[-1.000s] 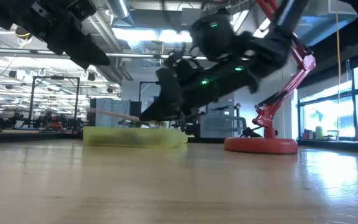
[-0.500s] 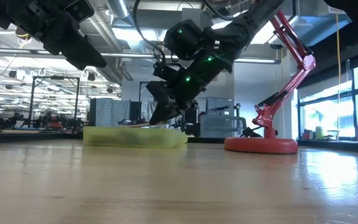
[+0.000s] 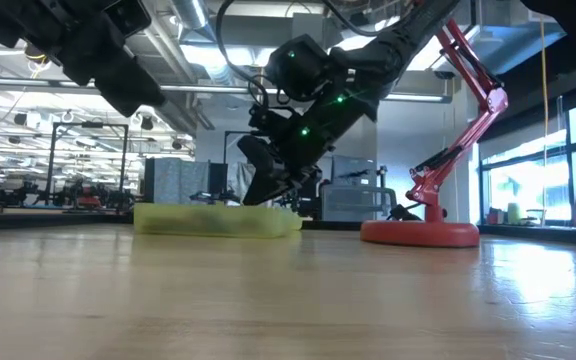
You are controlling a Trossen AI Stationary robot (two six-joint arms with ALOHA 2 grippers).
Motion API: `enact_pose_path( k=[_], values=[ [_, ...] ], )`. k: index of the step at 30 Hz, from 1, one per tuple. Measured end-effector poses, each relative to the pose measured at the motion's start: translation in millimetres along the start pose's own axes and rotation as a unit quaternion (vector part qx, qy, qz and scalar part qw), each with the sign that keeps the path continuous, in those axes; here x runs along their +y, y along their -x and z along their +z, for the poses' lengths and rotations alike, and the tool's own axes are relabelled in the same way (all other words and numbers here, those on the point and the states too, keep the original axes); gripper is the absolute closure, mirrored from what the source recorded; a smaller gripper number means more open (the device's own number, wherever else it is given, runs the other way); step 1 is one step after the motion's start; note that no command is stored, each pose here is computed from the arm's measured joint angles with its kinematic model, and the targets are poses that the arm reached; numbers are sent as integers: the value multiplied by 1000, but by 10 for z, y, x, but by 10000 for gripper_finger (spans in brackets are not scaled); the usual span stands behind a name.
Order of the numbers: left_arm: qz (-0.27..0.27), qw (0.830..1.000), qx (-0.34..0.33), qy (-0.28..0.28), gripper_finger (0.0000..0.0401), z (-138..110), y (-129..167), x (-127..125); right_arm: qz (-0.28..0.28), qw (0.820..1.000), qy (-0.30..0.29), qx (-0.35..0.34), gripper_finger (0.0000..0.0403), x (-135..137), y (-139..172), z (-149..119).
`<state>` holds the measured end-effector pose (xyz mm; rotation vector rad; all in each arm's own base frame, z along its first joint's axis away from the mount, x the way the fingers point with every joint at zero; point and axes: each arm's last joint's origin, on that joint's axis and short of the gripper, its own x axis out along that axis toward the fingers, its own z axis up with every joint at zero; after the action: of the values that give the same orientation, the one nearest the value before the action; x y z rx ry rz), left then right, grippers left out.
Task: Pick & place school supplies into a supply box
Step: Put the yellow pen into the yellow supply box
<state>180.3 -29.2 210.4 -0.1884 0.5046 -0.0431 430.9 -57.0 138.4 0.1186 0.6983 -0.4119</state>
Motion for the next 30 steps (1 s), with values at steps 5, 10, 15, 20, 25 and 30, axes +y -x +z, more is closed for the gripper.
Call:
enact_pose_path(
  k=[5,10,15,20,25,30],
  values=[
    [-34,999,17,-32,294,-27,-32,-34,0,1000,13,-1,347,0,0,1],
    [-64,993,38,-95,301,-101,-174,-146,0,1000,22,3,332,6,47,21],
    [-96,986,37,-132,294,-161,-306,-299,20,999,45,-6,320,198,344,138],
    [-128,980,26,-149,283,-196,-394,-478,55,995,79,11,319,541,633,92],
    [-156,971,29,-180,273,-125,-526,-772,52,994,76,52,319,780,756,-82],
    [-193,954,57,-220,261,-163,-690,-1105,-13,994,56,98,319,878,861,-271]
  ],
)
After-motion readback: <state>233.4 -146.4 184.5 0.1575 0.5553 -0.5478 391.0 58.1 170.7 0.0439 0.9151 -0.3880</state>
